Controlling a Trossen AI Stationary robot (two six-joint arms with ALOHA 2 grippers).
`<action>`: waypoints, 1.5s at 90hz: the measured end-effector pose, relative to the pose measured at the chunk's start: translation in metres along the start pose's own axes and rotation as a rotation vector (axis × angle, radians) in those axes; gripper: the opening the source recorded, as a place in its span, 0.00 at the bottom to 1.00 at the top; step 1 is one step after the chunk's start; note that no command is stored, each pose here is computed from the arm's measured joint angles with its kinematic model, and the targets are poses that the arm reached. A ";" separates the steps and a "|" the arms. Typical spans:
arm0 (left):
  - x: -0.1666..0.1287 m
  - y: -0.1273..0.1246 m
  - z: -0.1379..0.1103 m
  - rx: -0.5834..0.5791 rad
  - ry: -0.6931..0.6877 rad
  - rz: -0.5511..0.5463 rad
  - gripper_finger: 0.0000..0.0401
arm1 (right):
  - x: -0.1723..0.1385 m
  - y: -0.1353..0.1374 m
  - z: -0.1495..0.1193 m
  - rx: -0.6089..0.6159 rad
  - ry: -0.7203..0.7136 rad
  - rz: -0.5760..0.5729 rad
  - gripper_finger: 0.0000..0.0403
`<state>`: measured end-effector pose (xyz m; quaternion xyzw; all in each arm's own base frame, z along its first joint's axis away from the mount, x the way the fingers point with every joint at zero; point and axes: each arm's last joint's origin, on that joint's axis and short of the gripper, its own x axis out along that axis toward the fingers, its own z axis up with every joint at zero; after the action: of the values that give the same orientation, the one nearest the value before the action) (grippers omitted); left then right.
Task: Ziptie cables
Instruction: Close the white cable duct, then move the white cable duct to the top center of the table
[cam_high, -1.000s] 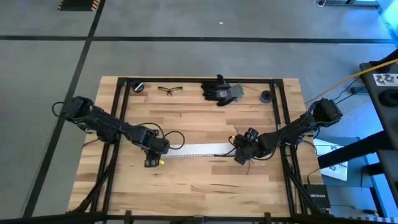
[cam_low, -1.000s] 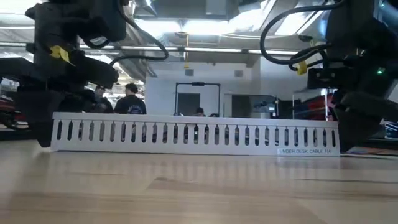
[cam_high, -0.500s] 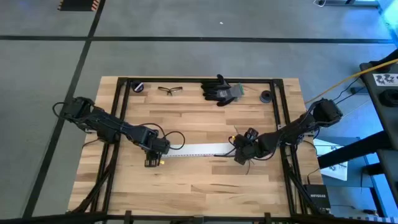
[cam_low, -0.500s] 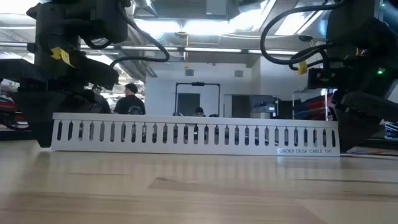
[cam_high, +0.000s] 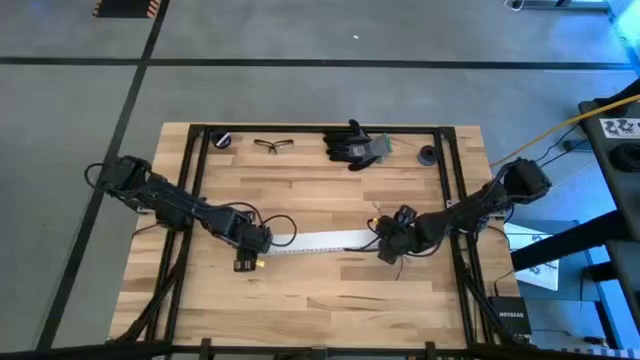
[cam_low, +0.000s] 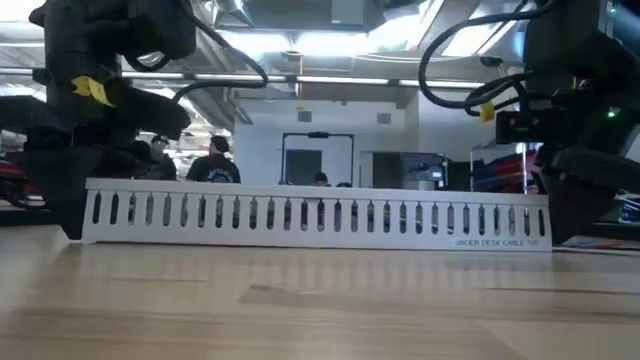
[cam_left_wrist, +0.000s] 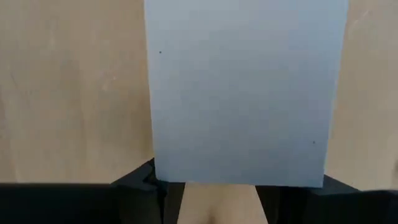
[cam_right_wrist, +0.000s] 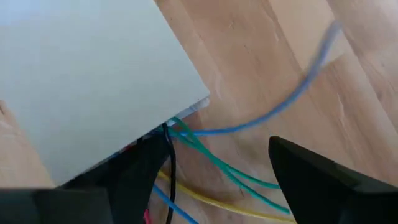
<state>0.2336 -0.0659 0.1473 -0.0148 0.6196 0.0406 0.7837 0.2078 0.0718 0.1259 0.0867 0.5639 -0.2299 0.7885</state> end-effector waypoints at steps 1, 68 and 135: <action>0.000 0.000 0.000 -0.003 0.002 0.003 0.39 | -0.001 0.000 0.000 -0.002 0.005 -0.003 0.72; -0.037 -0.013 -0.028 0.040 0.009 0.071 0.39 | -0.062 0.012 0.036 -0.136 0.119 -0.038 0.72; -0.030 -0.014 -0.003 0.054 -0.599 0.018 0.39 | -0.044 0.059 0.033 -0.233 -0.192 0.166 0.72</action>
<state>0.2253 -0.0819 0.1755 0.0244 0.3619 0.0336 0.9313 0.2515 0.1227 0.1706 0.0184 0.4998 -0.1044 0.8596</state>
